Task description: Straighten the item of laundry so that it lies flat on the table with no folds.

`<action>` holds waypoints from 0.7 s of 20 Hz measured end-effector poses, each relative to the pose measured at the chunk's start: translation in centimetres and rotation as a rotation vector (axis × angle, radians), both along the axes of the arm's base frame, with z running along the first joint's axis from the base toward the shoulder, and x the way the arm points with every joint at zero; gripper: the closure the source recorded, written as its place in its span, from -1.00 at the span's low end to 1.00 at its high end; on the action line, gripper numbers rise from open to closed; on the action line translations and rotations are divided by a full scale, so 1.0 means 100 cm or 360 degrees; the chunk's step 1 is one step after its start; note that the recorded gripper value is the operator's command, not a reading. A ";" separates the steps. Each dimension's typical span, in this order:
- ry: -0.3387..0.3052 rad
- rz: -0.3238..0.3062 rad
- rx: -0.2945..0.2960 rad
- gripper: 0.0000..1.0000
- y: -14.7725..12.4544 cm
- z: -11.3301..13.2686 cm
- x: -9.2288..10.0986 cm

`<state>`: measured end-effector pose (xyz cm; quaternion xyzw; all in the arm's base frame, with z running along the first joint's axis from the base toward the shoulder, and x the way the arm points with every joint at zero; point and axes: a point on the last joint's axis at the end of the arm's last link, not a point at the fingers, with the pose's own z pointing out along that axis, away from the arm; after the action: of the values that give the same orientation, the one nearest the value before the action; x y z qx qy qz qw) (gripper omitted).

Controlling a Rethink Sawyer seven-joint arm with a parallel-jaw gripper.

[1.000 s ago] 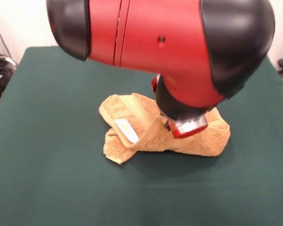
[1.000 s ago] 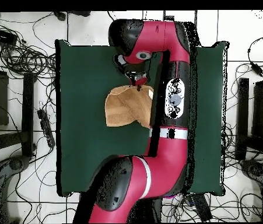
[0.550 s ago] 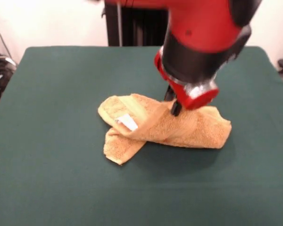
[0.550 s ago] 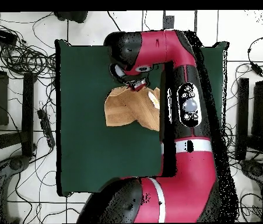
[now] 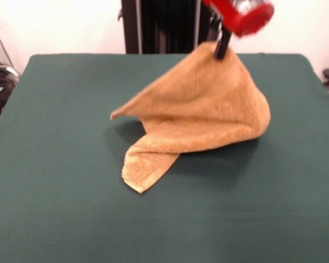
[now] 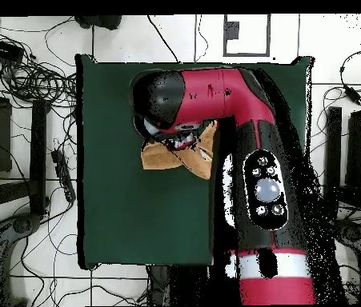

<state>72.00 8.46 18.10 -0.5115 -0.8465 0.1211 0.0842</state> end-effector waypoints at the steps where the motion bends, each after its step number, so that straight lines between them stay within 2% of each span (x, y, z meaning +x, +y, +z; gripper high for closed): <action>1: 0.0002 -0.0004 -0.0005 1.00 0.001 0.006 -0.004; 4: -0.0012 -0.0011 -0.0031 1.00 0.009 0.032 -0.023; 9: -0.0055 -0.0015 -0.0050 1.00 0.019 0.058 -0.043; 14: -0.0091 -0.0039 -0.0044 1.00 0.036 0.088 -0.073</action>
<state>64.73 12.06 26.89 -0.5261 -0.8406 0.1171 0.0542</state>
